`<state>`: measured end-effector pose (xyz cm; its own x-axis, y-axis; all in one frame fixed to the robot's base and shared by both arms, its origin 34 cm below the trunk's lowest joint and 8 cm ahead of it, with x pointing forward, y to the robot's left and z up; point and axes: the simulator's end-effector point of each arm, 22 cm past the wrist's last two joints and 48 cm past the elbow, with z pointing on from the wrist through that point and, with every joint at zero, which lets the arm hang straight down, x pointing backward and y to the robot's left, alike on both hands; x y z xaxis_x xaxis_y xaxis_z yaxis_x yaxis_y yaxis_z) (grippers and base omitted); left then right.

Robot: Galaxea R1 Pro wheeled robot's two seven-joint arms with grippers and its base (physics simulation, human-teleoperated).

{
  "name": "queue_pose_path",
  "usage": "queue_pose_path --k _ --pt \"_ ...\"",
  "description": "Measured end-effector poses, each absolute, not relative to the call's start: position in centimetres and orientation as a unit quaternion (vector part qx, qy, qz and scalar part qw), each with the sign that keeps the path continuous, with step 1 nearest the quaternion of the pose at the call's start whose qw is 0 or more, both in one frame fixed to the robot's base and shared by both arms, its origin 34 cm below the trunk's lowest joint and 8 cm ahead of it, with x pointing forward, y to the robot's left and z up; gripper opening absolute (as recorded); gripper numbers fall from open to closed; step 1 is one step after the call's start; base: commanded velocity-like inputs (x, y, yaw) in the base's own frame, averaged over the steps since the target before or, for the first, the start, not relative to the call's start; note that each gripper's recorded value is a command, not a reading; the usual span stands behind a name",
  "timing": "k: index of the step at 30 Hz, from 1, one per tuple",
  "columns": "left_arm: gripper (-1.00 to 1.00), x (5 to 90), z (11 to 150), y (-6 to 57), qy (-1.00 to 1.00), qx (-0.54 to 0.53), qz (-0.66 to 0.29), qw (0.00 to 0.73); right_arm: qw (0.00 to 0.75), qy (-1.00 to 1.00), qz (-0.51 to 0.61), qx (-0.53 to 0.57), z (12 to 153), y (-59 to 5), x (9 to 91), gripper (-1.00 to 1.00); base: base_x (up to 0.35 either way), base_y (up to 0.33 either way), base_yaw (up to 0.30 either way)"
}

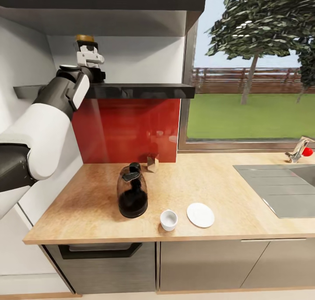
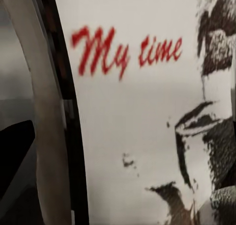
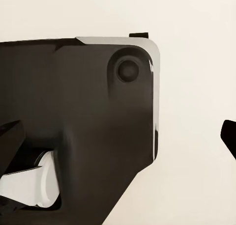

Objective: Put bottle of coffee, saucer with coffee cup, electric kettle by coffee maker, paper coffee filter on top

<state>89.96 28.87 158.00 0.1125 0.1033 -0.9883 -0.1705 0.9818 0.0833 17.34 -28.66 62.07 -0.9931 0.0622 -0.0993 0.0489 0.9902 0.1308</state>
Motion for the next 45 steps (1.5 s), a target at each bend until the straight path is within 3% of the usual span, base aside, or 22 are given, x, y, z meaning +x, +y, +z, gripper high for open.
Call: queue_pose_path --k 14,45 --pt "-1.0 89.4 159.6 28.0 0.649 -0.021 0.089 0.755 0.051 0.996 0.065 0.028 62.1 -28.6 17.3 1.0 0.0 0.0 -0.032" --pt "-1.0 89.5 159.3 28.0 0.649 -0.021 0.088 0.755 0.051 0.996 0.065 0.028 62.1 -28.6 17.3 1.0 0.0 0.0 -0.257"
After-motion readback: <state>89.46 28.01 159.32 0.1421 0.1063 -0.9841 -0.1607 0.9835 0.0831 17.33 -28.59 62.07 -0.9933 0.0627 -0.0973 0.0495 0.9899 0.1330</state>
